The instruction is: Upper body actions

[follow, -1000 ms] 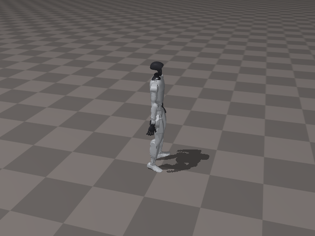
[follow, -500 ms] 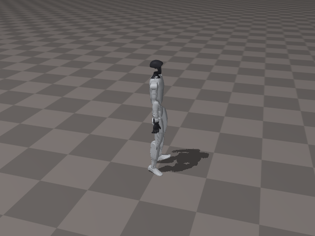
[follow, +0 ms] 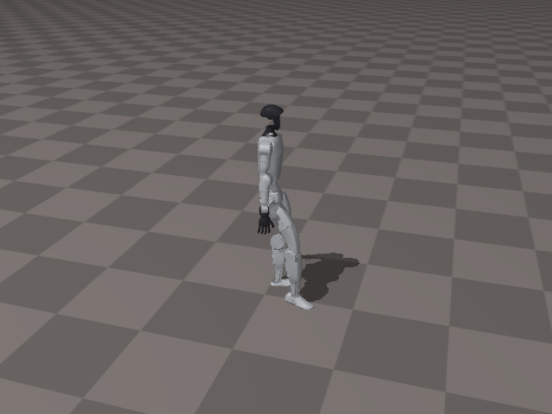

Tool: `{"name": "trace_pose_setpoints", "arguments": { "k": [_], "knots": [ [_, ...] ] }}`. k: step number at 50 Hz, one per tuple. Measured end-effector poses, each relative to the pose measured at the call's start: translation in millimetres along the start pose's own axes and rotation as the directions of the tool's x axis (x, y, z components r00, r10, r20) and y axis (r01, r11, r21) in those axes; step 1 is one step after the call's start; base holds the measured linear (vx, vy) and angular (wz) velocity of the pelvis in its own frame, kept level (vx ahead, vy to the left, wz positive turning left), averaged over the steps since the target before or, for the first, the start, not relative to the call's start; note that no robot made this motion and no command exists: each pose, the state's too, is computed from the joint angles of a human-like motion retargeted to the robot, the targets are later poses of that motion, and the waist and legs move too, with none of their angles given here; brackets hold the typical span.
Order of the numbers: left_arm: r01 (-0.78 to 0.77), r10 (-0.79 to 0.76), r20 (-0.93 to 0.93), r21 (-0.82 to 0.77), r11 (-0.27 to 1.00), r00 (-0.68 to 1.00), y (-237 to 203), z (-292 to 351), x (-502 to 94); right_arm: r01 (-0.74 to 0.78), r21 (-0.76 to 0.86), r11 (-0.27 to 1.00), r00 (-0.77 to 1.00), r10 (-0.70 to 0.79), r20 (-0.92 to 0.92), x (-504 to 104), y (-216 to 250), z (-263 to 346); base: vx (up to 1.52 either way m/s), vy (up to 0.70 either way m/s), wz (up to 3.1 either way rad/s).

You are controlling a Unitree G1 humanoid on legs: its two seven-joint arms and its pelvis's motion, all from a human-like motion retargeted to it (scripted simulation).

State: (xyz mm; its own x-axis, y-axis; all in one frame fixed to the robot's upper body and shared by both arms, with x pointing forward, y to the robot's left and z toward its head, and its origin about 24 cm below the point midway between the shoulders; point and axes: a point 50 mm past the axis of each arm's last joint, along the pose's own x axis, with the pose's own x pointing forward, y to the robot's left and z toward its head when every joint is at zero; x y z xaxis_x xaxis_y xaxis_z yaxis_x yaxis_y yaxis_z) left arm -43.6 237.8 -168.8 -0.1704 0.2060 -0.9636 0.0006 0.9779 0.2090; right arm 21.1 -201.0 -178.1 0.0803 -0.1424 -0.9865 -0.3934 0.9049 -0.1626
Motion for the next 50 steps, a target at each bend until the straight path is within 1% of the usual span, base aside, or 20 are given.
{"name": "trace_pose_setpoints", "arguments": {
  "k": [3,6,13,18,20,25,28,30,34,37,40,43,45,47,50],
  "knots": [
    [0.002,-0.003,0.065,0.017,1.000,0.998,1.1,20.2,-1.4,0.026,-0.065,0.998,1.000,-0.026,-0.003,-0.1,-2.8,0.1,-0.10,-0.03,0.20],
    [0.004,-0.007,0.113,0.021,1.000,0.994,0.8,37.5,-3.4,0.019,-0.091,0.996,1.000,-0.021,-0.017,-0.3,-2.0,-1.0,-0.07,-0.02,-0.18],
    [0.040,-0.046,0.256,0.027,0.999,0.965,-9.8,79.4,-11.3,-0.040,-0.037,0.999,0.996,0.036,-0.086,-2.1,8.4,-16.4,-0.02,-0.02,0.14],
    [0.059,-0.064,0.278,0.026,0.998,0.959,-19.2,79.7,-11.5,-0.050,-0.038,0.998,0.992,0.045,-0.116,-3.9,16.1,-30.4,0.03,-0.01,0.00],
    [0.059,-0.065,0.278,0.027,0.998,0.958,-19.2,79.9,-11.5,-0.032,-0.020,0.999,0.994,0.030,-0.102,-3.9,14.3,-28.6,0.07,-0.05,-0.32],
    [0.062,-0.066,0.178,0.028,0.998,0.982,-22.5,47.6,-4.8,0.029,0.000,1.000,0.992,-0.029,-0.126,-5.2,12.1,-36.3,0.08,-0.08,2.00],
    [0.066,-0.065,0.062,-0.022,0.998,0.996,-24.2,16.2,-1.1,0.081,-0.099,0.992,0.986,-0.094,-0.136,-5.3,2.1,-35.6,0.02,-0.10,0.84],
    [0.071,-0.073,-0.023,-0.087,0.994,0.997,-25.1,-5.9,-0.4,0.083,-0.208,0.975,0.987,-0.110,-0.119,-4.3,-3.9,-27.7,-0.03,-0.13,-6.48],
    [0.067,-0.086,-0.156,-0.125,0.990,0.984,-25.4,-40.8,-1.9,-0.021,-0.192,0.981,0.995,0.002,-0.103,-2.4,2.1,-20.2,0.06,-0.14,-1.03],
    [0.063,-0.092,-0.182,-0.160,0.985,0.979,-33.6,-48.8,-2.9,-0.056,-0.127,0.990,0.998,0.050,-0.046,-0.6,2.1,-5.4,-0.08,-0.16,-0.66],
    [0.099,-0.130,-0.139,-0.209,0.973,0.982,-43.6,-41.5,-2.4,-0.049,-0.107,0.993,0.998,0.053,0.034,0.6,-4.5,18.7,-0.10,-0.20,-0.17],
    [0.124,-0.142,-0.075,-0.205,0.971,0.987,-46.0,-21.6,-1.7,-0.030,-0.111,0.993,0.992,0.044,0.122,0.1,-8.2,42.9,-0.13,-0.18,0.20],
    [0.129,-0.135,-0.030,-0.155,0.979,0.990,-42.0,-4.5,-1.6,-0.026,-0.105,0.994,0.986,0.043,0.160,-0.5,-9.6,49.9,-0.15,-0.14,0.55],
    [0.121,-0.121,0.009,-0.092,0.988,0.993,-38.3,9.2,-1.8,-0.028,-0.097,0.995,0.987,0.043,0.156,-0.2,-8.3,44.7,-0.04,-0.09,0.59],
    [0.097,-0.097,0.105,0.000,0.995,0.990,-34.3,36.3,-3.7,-0.032,-0.089,0.995,0.996,0.040,0.083,0.7,-4.8,24.2,0.04,-0.10,0.29]
  ]
}}
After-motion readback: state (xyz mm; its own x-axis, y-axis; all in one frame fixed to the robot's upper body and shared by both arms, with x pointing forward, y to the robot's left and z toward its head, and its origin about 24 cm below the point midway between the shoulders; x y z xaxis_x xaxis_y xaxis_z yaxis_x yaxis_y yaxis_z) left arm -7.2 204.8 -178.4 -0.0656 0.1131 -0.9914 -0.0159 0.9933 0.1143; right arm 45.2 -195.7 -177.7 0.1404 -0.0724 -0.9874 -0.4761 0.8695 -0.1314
